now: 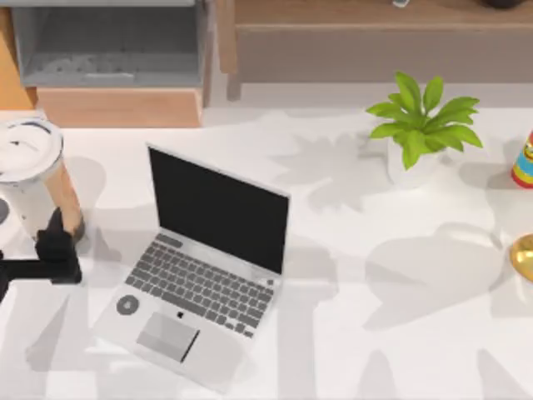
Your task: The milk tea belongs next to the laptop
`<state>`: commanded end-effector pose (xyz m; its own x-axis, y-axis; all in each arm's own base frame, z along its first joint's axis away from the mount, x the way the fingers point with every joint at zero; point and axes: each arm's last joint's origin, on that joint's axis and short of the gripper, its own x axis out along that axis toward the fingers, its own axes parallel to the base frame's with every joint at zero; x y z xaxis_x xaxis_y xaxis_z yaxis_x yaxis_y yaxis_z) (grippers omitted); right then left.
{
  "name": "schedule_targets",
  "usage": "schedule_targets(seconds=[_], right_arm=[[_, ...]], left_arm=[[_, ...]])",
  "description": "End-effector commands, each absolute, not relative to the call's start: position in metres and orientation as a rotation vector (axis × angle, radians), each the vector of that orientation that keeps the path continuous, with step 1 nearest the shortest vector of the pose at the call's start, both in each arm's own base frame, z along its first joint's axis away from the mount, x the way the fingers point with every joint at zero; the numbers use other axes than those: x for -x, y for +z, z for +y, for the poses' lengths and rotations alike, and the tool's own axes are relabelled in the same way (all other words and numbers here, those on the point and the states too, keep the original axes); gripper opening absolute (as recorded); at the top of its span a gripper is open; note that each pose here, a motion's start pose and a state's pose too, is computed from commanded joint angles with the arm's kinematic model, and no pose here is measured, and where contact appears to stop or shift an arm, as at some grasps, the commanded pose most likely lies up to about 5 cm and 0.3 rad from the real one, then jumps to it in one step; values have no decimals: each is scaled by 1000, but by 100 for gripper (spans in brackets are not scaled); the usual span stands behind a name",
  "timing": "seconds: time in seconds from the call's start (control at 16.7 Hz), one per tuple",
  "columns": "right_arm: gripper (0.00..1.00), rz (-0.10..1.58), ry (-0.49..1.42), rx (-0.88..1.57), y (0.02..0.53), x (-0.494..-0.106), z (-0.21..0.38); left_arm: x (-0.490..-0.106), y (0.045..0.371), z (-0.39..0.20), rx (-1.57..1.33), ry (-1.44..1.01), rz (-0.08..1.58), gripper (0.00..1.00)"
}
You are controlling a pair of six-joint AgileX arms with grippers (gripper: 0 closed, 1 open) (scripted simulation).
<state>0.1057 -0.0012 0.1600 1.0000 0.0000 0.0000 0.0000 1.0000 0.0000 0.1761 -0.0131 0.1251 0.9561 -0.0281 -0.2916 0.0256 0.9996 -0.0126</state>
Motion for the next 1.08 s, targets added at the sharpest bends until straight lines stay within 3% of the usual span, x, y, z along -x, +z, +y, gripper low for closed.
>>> schedule_targets(seconds=[0.54, 0.96, 1.08], right_arm=[[100, 0, 0, 0, 160, -106, -1], [100, 0, 0, 0, 160, -106, -1], [100, 0, 0, 0, 160, -106, -1]], left_arm=[[-238, 106, -15, 9, -28, 301, 100], [-245, 101, -15, 9, -28, 299, 100], [-245, 101, -15, 9, -28, 299, 85]])
